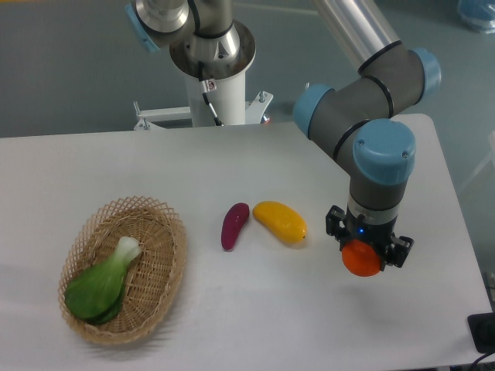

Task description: Place the orange in the basket

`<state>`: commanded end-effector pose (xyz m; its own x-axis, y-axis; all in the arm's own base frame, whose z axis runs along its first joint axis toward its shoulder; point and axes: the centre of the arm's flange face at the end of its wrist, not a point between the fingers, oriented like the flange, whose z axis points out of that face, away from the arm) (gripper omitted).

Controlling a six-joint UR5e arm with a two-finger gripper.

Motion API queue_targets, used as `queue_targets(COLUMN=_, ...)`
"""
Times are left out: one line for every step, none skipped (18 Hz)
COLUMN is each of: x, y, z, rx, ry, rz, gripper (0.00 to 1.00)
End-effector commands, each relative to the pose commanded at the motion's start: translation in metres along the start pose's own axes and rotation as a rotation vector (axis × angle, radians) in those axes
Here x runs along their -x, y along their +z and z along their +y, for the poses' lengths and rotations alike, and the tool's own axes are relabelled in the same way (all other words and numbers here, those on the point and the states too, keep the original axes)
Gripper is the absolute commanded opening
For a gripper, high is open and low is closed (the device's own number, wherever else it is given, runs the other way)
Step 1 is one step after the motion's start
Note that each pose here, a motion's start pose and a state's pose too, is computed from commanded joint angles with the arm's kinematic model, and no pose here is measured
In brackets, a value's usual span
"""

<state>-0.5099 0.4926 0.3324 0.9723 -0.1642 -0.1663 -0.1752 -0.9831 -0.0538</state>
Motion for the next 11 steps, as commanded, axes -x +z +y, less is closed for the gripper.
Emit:
queue_targets(x=0.0001, y=-0.0001, z=-0.0001, rx=-0.001, ry=0.0, rz=-0.001, gripper=0.45)
queue_targets(x=0.0005, y=-0.0008, z=-0.0004, rx=-0.003, ry=0.0, rz=-0.002, gripper=0.45)
queue_targets(x=0.0009, y=-0.0015, z=-0.0005, rx=-0.003, ry=0.0, rz=-0.004, gripper=0.46)
queue_targets(x=0.0027, y=-0.0048, z=-0.0013, rx=-0.006, ry=0.004, rz=-0.009, gripper=0.46)
queue_targets(x=0.0044, y=-0.006, z=0.0002, rx=-0.005, ry=0.006, rz=-0.006, gripper=0.47)
queue_targets(x=0.0053, y=-0.0077, z=-0.0001, rx=-0.006, ry=0.006, rz=-0.007, gripper=0.47)
queue_targets(x=0.0043, y=-0.0069, z=-0.002, rx=-0.006, ry=0.006, rz=-0.007, gripper=0.47)
queue_targets(x=0.0037, y=-0.007, z=-0.0029, rx=-0.007, ry=0.003, rz=-0.007, gripper=0.47)
queue_targets(x=0.0028, y=-0.0069, z=-0.0041, rx=-0.009, ry=-0.002, rz=-0.004, gripper=0.47)
queue_targets(x=0.0016, y=-0.0073, z=-0.005, rx=-0.012, ry=-0.006, rz=-0.003, gripper=0.47)
queue_targets(x=0.0004, y=-0.0074, z=-0.0068, rx=-0.013, ry=-0.015, rz=-0.003, gripper=0.47)
